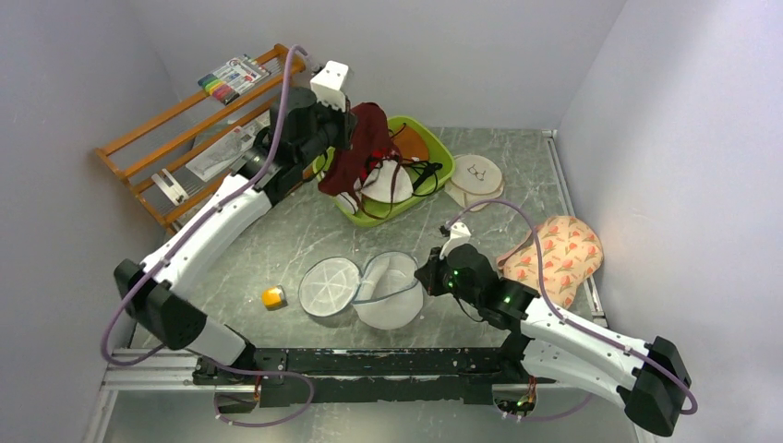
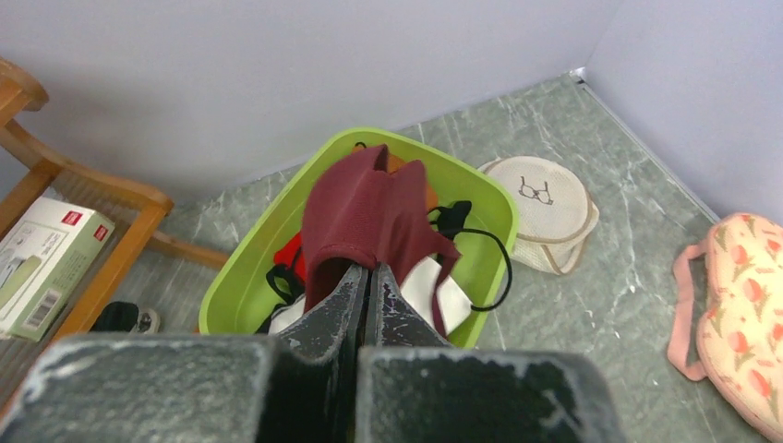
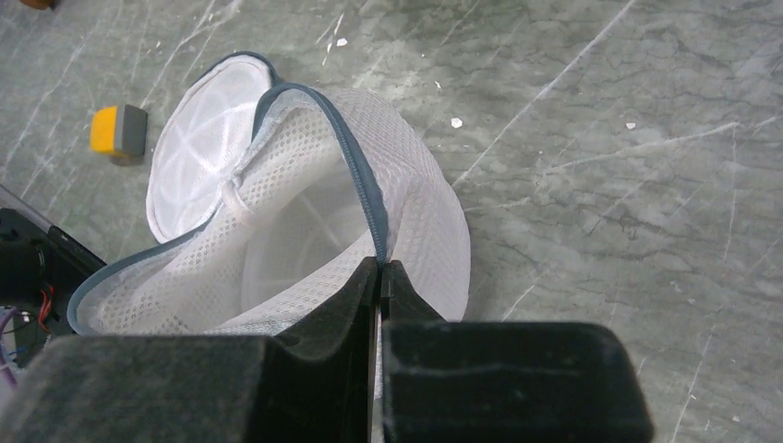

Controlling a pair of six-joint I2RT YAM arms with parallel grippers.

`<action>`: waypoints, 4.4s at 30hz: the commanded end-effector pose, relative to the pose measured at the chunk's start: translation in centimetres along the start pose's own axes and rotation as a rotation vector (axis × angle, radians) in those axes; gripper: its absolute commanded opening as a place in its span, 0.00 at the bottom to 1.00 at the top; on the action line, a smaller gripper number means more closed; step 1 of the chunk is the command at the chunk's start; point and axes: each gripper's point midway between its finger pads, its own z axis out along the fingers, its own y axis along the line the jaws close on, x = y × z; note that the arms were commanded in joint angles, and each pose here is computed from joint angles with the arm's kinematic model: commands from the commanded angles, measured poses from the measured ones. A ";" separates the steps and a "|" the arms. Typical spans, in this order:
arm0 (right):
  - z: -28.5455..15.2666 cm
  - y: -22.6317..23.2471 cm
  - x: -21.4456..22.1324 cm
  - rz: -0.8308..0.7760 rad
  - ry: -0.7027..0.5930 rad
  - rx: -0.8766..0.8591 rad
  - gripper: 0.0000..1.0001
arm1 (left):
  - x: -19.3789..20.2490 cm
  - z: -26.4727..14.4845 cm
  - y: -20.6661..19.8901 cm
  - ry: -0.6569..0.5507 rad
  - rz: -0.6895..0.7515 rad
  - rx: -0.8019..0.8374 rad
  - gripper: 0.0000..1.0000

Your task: Unzip the laundry bag and remove the bra

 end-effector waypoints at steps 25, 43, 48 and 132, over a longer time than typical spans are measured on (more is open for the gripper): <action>-0.2 -0.5 -2.0 -0.044 -0.056 0.052 0.00 | 11.3 14.7 -0.8 0.285 0.088 0.192 0.07; -1.0 -1.3 -3.1 -0.055 -0.086 0.100 0.00 | 28.7 19.6 3.5 0.631 -0.046 0.208 0.07; -0.7 -1.0 -3.2 -0.054 -0.086 0.088 0.00 | 26.1 18.8 2.8 0.604 -0.082 0.220 0.12; -1.3 -1.5 -3.7 -0.067 -0.157 0.082 0.25 | 38.3 -14.9 4.0 0.824 -0.393 -0.322 0.44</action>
